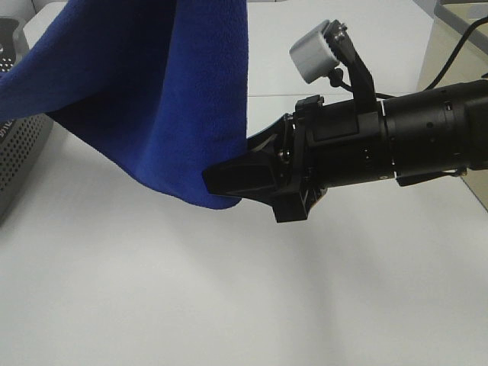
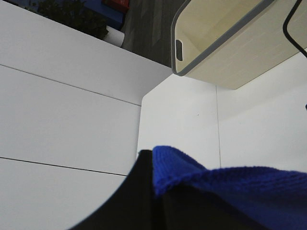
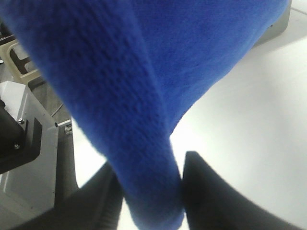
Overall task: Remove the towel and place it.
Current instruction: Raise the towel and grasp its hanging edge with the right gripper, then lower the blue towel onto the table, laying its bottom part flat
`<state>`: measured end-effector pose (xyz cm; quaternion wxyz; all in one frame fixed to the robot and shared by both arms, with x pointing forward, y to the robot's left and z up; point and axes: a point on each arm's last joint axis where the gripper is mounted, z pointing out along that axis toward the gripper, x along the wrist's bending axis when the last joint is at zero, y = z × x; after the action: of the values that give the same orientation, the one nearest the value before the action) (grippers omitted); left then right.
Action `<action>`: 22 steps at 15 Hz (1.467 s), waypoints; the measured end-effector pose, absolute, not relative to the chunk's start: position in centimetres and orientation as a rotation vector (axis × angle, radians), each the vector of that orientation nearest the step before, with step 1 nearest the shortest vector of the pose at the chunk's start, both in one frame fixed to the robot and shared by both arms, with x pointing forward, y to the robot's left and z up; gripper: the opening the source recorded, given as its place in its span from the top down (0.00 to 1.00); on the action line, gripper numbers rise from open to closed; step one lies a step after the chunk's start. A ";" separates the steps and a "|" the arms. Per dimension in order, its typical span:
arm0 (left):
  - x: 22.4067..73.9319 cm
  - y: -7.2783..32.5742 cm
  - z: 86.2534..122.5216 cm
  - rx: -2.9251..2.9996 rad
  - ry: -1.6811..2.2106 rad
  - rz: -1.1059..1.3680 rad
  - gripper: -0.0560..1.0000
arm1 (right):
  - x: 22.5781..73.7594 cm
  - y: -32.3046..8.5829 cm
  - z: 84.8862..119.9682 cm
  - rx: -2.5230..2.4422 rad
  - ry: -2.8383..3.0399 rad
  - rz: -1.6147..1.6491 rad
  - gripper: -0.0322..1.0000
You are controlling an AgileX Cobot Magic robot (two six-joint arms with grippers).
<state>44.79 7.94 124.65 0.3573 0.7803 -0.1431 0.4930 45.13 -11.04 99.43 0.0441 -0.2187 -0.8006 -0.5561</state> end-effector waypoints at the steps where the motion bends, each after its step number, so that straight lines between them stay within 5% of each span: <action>1: 44.8 7.9 124.6 2.014 -0.369 1.272 0.95 | 45.1 -11.0 99.4 -0.682 -2.433 -1.695 0.67; 7: 44.8 7.9 124.6 2.014 -0.369 1.272 0.95 | 44.6 -11.1 99.9 -0.859 -2.275 -1.605 0.97; 15: 45.5 7.1 123.6 1.998 0.017 1.008 0.95 | 43.6 -13.6 105.6 -1.100 -2.542 -1.003 0.97; 18: 45.7 7.2 123.6 1.970 0.182 0.929 0.95 | 44.6 -15.3 110.3 -1.227 -2.740 -0.711 0.97; 22: 46.2 8.4 122.7 2.083 0.360 0.952 0.95 | 45.6 -17.1 116.9 -1.418 -2.930 -0.708 0.97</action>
<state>46.24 8.37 122.67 0.3998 0.8235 0.1424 0.3764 45.61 -17.09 116.94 -0.0944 -0.4238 -0.8756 -0.2115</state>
